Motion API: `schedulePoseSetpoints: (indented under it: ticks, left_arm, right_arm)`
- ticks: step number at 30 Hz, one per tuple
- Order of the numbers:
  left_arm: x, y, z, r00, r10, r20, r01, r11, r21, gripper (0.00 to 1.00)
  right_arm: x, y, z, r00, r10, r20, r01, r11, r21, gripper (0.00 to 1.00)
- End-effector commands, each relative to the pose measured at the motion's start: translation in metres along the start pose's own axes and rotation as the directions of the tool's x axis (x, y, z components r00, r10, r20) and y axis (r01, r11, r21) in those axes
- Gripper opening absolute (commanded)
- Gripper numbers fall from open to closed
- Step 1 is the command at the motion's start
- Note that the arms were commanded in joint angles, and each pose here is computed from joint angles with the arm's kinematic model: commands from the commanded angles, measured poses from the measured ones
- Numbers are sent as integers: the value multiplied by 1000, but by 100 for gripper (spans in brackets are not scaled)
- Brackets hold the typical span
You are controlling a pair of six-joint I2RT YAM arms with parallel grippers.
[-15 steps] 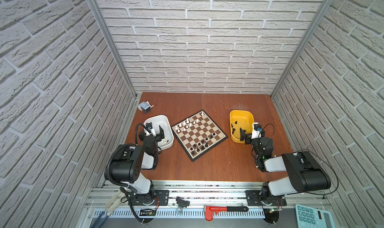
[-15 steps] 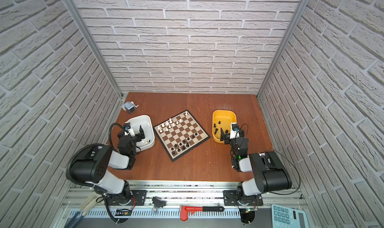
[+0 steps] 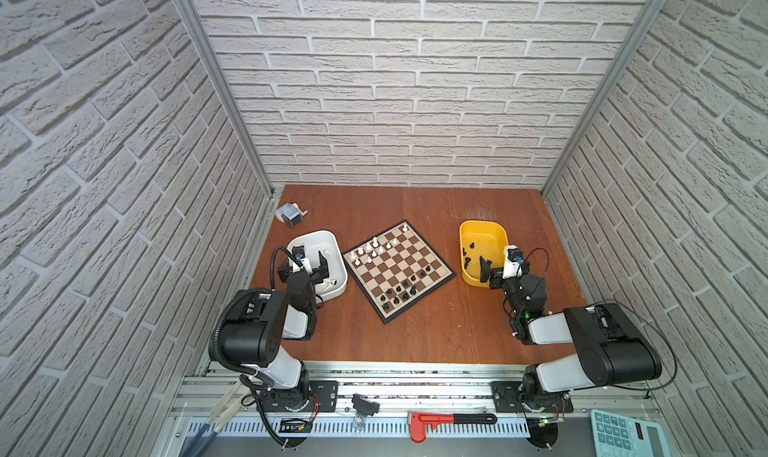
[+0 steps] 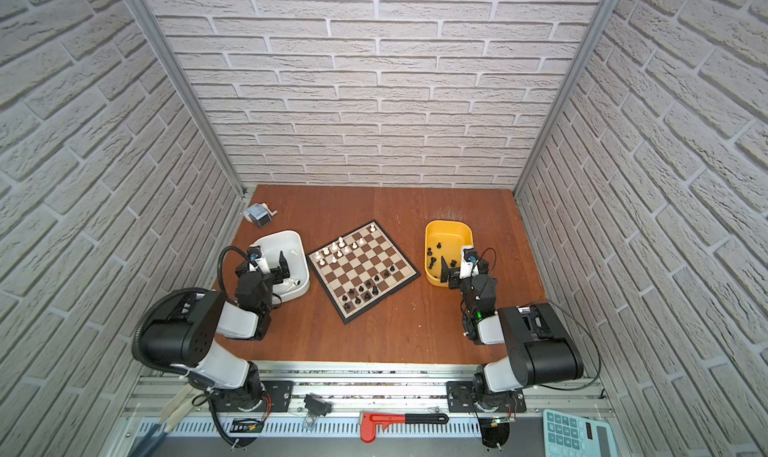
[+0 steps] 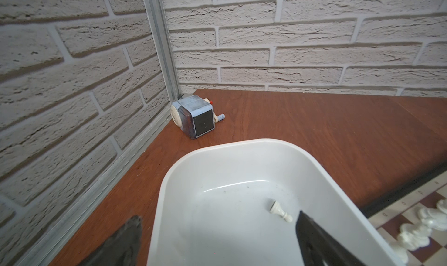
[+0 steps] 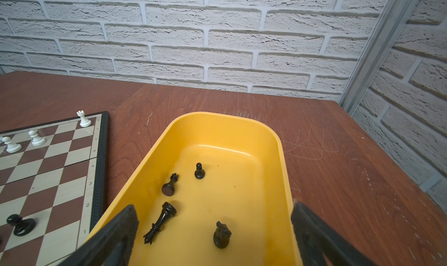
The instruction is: Set up the chess pieces on the board
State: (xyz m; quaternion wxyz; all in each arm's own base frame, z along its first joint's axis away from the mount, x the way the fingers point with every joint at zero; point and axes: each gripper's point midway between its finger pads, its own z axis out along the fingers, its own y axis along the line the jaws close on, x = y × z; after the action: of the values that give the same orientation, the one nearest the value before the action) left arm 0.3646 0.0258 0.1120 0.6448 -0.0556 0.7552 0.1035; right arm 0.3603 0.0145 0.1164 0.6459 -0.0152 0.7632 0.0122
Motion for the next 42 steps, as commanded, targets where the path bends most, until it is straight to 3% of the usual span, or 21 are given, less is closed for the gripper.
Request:
schedulePoseSetpoints:
  ticks: [1, 25, 28, 30, 33, 37, 40, 42]
  left_arm:
    - [-18, 2, 3, 998, -10, 62, 11, 1000, -4, 98]
    - [-18, 2, 4, 998, -19, 61, 18, 1000, 6, 98]
    - [-28, 6, -8, 994, -25, 102, 26, 1000, -7, 99]
    - [-42, 8, -13, 995, -13, 104, 16, 999, -31, 99]
    - [-58, 5, -18, 996, -8, 88, 12, 999, -49, 98]
    - [-76, 15, -28, 991, -130, 31, 133, 985, -109, 98]
    - [-90, 17, -40, 977, -211, -37, 205, 970, -132, 98]
    - [-94, 23, -48, 962, -250, -109, 229, 958, -174, 98]
  right_arm:
    - [-13, 1, 3, 999, -7, 37, 7, 1000, 1, 100]
    - [-13, 1, 2, 999, -8, 43, 8, 1000, 0, 100]
    - [-13, 1, 4, 999, -4, 39, 4, 1000, -3, 100]
    - [-24, -10, -7, 996, 3, 88, -9, 998, 63, 100]
    - [-42, -48, -16, 991, 106, 83, -125, 952, 280, 100]
    - [-86, -55, -25, 968, 191, 162, -232, 926, 296, 100]
    - [-105, -66, -25, 924, 351, 149, -381, 854, 353, 100]
    - [-104, -77, -23, 877, 464, 123, -468, 768, 437, 100]
